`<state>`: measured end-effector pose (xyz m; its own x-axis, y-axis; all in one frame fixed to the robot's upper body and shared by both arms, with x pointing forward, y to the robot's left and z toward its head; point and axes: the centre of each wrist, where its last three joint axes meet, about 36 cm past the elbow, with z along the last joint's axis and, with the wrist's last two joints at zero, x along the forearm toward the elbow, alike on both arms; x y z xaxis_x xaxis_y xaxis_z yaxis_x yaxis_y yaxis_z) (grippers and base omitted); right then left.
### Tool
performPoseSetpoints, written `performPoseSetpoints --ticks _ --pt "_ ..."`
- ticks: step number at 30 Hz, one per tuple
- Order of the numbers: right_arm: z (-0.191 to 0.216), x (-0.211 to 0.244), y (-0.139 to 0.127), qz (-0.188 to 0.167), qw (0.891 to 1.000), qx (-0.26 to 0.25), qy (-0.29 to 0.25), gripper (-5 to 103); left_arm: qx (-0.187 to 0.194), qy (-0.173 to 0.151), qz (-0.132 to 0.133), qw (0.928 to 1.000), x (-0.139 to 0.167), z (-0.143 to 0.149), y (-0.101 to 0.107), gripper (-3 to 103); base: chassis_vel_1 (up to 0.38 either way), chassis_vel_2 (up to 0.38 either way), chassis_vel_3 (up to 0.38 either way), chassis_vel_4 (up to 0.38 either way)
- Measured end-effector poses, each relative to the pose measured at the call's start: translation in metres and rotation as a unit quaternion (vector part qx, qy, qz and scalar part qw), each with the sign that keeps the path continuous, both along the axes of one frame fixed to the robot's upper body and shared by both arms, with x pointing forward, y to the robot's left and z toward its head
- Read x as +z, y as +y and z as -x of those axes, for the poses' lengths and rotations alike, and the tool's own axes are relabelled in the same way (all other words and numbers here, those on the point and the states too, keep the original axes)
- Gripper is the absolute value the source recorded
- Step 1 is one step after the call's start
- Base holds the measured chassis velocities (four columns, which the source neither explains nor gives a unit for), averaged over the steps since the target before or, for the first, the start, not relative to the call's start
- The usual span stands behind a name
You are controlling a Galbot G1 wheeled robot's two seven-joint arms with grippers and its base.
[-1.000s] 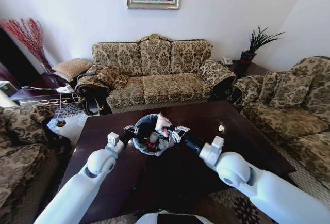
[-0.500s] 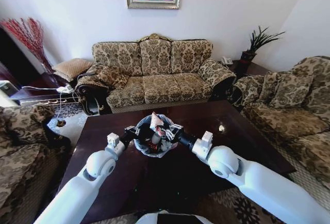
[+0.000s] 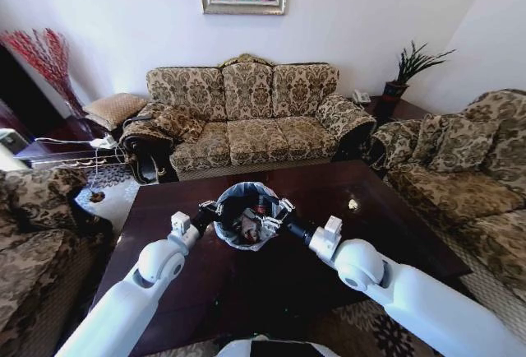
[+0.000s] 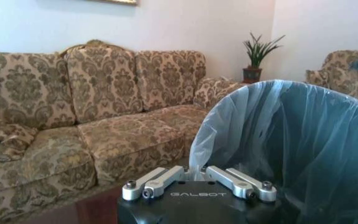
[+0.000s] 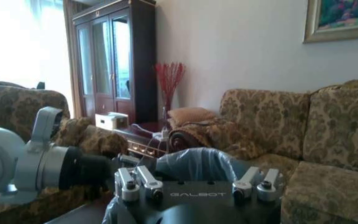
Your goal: Move to the front of the table and place the trash on the table into the trash bin.
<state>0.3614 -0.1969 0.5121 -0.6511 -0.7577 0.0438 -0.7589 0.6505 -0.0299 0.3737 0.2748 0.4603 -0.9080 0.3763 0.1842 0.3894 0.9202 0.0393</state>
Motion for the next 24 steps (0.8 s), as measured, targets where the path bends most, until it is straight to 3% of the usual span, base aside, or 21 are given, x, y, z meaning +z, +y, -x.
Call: performPoseSetpoints --ticks 1,3,4,5,7,9,11,13,14,16,17,18,20,24 --pt "0.000 0.000 0.000 0.000 1.000 0.000 0.000 75 0.000 0.000 0.000 1.0000 0.000 0.000 0.000 0 0.000 0.000 0.000 0.000" --pt "0.001 0.007 -0.006 0.000 0.999 -0.051 -0.017 86 0.014 -0.005 -0.005 0.9999 -0.005 -0.003 0.004 0 0.000 0.000 0.000 0.000" --pt "-0.001 0.009 -0.009 0.009 0.996 -0.084 -0.022 86 0.025 -0.011 -0.010 0.9996 -0.008 -0.004 0.008 0 0.000 0.000 0.000 0.000" --pt "-0.004 0.009 -0.012 0.019 0.993 -0.115 -0.020 96 0.032 -0.013 -0.012 0.9993 -0.010 -0.004 0.011 0 0.000 0.000 0.000 0.000" --pt "-0.008 0.008 -0.016 0.027 0.989 -0.145 -0.017 99 0.039 -0.014 -0.013 0.9990 -0.012 -0.004 0.013 0 0.000 0.000 0.000 0.000" --pt "-0.022 0.001 -0.030 0.037 0.979 -0.202 -0.014 100 0.050 -0.014 -0.011 0.9986 -0.014 0.000 0.016 0 0.000 0.000 0.000 0.000" --pt "-0.030 -0.004 -0.038 0.042 0.973 -0.225 -0.013 100 0.057 -0.016 -0.008 0.9982 -0.013 0.003 0.017 0 0.000 0.000 0.000 0.000" --pt "-0.045 -0.016 -0.066 0.048 0.960 -0.277 -0.013 100 0.079 -0.025 0.001 0.9966 -0.008 0.010 0.019 0 0.000 0.000 0.000 0.000" --pt "-0.045 -0.016 -0.066 0.048 0.960 -0.277 -0.013 100 0.079 -0.025 0.001 0.9966 -0.008 0.010 0.019 0 0.000 0.000 0.000 0.000" --pt "-0.048 -0.029 -0.092 0.056 0.948 -0.313 -0.012 100 0.088 -0.028 0.004 0.9957 -0.006 0.014 0.021 0 0.000 0.000 0.000 0.000" --pt "-0.043 -0.039 -0.113 0.060 0.939 -0.338 -0.007 100 0.093 -0.030 0.004 0.9952 -0.005 0.016 0.023 0 0.000 0.000 0.000 0.000" --pt "-0.043 -0.039 -0.113 0.060 0.939 -0.338 -0.007 100 0.093 -0.030 0.004 0.9952 -0.005 0.016 0.023 0 0.000 0.000 0.000 0.000" --pt "-0.027 -0.057 -0.142 0.065 0.927 -0.370 0.007 100 0.106 -0.035 0.002 0.9938 -0.003 0.018 0.028 0 0.000 0.000 0.000 0.000" --pt "-0.005 -0.077 -0.161 0.066 0.918 -0.391 0.019 100 0.118 -0.039 -0.002 0.9922 -0.001 0.018 0.032 0 0.000 0.000 0.000 0.000"
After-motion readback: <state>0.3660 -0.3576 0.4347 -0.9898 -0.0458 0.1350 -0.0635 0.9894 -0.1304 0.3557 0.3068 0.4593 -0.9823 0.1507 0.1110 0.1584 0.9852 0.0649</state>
